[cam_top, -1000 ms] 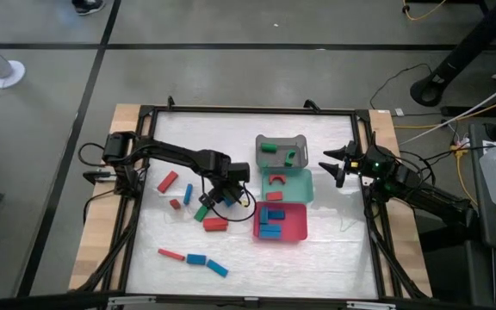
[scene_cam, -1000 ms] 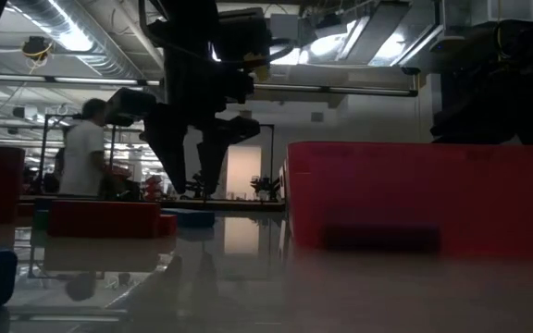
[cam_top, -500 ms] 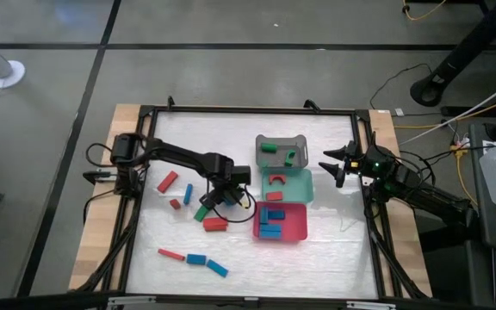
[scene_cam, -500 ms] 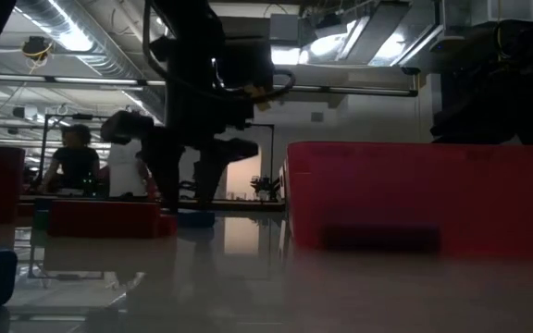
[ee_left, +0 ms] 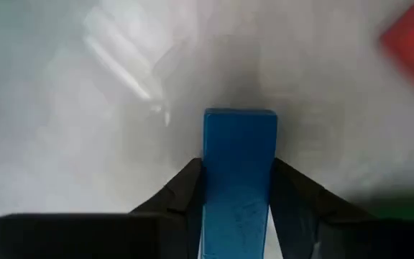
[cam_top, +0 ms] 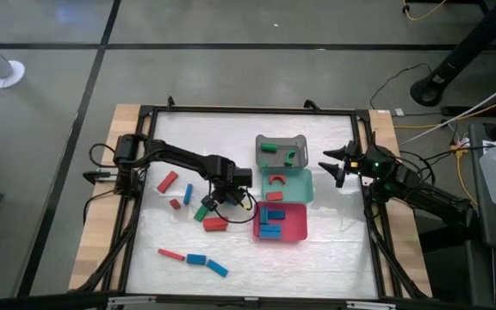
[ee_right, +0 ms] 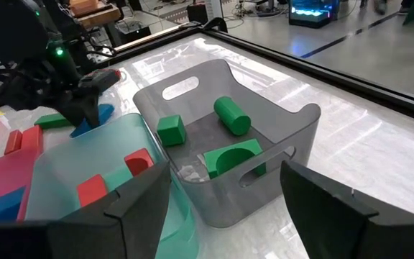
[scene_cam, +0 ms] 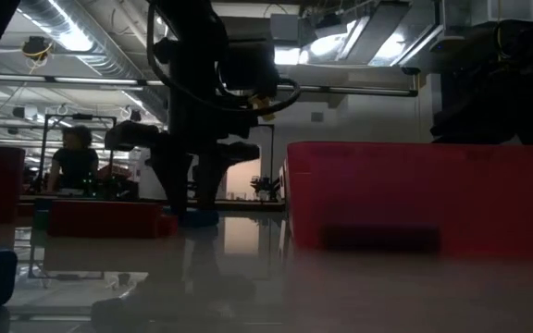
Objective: Sort blocks
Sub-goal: Put the blue block into the red bin, then put the red block into the green bin
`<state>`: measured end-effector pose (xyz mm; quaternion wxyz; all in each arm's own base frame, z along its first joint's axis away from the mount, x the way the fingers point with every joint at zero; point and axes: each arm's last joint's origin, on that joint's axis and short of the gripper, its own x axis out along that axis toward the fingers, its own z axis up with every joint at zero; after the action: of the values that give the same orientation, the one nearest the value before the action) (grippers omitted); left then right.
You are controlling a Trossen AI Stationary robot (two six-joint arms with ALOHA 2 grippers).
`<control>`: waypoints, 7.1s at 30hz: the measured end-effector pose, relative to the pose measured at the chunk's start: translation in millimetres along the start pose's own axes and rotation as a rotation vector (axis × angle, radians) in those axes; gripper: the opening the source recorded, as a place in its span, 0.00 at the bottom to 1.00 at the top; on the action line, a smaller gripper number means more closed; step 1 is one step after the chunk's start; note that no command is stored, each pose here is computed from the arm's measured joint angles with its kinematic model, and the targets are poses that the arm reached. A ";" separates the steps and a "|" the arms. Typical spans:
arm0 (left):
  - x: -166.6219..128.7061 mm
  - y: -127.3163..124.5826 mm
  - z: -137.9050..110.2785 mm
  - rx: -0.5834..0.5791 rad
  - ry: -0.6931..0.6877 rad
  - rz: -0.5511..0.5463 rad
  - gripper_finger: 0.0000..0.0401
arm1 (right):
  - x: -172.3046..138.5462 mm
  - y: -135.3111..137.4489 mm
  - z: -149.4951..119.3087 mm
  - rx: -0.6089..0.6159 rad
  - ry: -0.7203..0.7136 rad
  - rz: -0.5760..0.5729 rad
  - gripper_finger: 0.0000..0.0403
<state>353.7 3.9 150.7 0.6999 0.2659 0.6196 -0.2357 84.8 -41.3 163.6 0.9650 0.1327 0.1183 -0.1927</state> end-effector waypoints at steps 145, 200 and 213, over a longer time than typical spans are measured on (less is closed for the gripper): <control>-130.0 -102.1 31.5 -0.818 -0.597 -0.226 0.55 | 0.0 0.1 0.5 -0.001 -0.006 0.001 0.66; -16.7 -264.9 -39.4 -0.519 -0.103 -0.269 0.30 | 0.0 0.1 0.4 -0.001 -0.005 0.001 0.66; -27.9 -267.8 -21.6 -0.759 -0.193 -0.459 0.10 | 0.0 0.1 0.4 -0.001 -0.006 0.001 0.66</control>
<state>157.7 -181.9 154.9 0.7319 -0.1768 0.6372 -0.1646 85.0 -41.4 164.0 0.9655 0.1317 0.1157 -0.1925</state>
